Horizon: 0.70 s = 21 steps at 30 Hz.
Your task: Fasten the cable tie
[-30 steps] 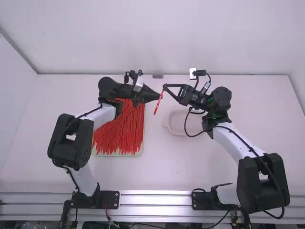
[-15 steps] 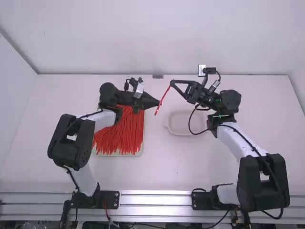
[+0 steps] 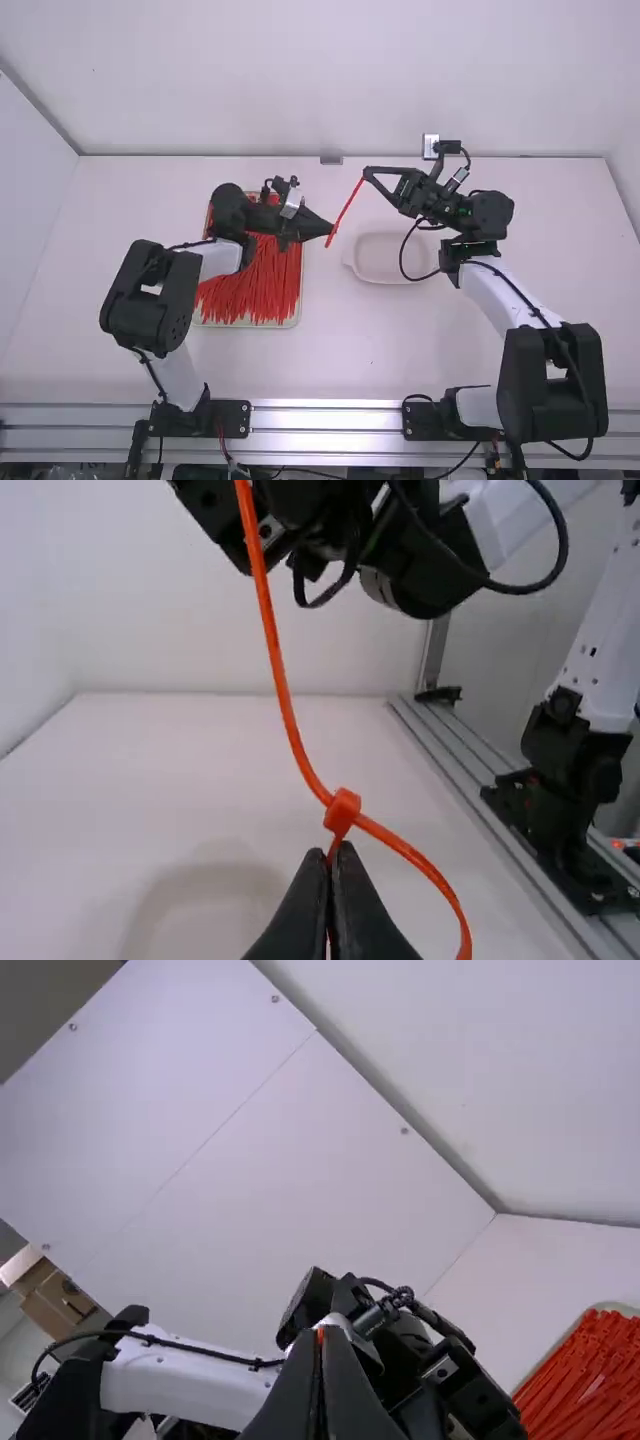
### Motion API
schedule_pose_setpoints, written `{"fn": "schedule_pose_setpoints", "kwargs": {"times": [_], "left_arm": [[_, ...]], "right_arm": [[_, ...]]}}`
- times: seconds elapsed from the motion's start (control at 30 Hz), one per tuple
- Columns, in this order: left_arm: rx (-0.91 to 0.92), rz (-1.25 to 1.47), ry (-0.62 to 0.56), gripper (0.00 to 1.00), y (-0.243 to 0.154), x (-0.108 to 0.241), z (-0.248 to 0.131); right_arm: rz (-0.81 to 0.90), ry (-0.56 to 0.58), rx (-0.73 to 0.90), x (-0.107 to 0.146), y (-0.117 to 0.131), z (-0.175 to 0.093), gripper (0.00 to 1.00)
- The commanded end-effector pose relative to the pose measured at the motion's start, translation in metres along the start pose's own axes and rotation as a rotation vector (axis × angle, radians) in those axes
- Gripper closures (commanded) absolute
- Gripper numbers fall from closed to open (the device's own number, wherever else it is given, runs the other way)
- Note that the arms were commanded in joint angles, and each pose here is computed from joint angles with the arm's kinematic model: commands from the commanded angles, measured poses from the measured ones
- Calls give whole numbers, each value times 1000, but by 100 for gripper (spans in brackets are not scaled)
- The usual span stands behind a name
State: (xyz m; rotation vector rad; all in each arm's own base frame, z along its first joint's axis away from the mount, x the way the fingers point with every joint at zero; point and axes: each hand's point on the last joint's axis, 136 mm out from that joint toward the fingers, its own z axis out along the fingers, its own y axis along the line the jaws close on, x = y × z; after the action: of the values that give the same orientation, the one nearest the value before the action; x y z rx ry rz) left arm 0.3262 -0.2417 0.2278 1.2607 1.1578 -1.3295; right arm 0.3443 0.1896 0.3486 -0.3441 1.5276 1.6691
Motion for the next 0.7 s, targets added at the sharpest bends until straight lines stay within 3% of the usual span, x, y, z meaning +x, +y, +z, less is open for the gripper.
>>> {"fn": "schedule_pose_setpoints", "kwargs": {"times": [0.0,0.37,0.67], "left_arm": [[64,-48,26,99,-17,18,-3],[64,-68,27,99,-23,29,-4],[61,-73,27,98,-24,30,-4]], "right_arm": [[-88,-118,-10,-39,23,-3,100],[-129,-104,-46,-51,41,1,100],[-108,-98,-31,-56,38,-8,100]]}}
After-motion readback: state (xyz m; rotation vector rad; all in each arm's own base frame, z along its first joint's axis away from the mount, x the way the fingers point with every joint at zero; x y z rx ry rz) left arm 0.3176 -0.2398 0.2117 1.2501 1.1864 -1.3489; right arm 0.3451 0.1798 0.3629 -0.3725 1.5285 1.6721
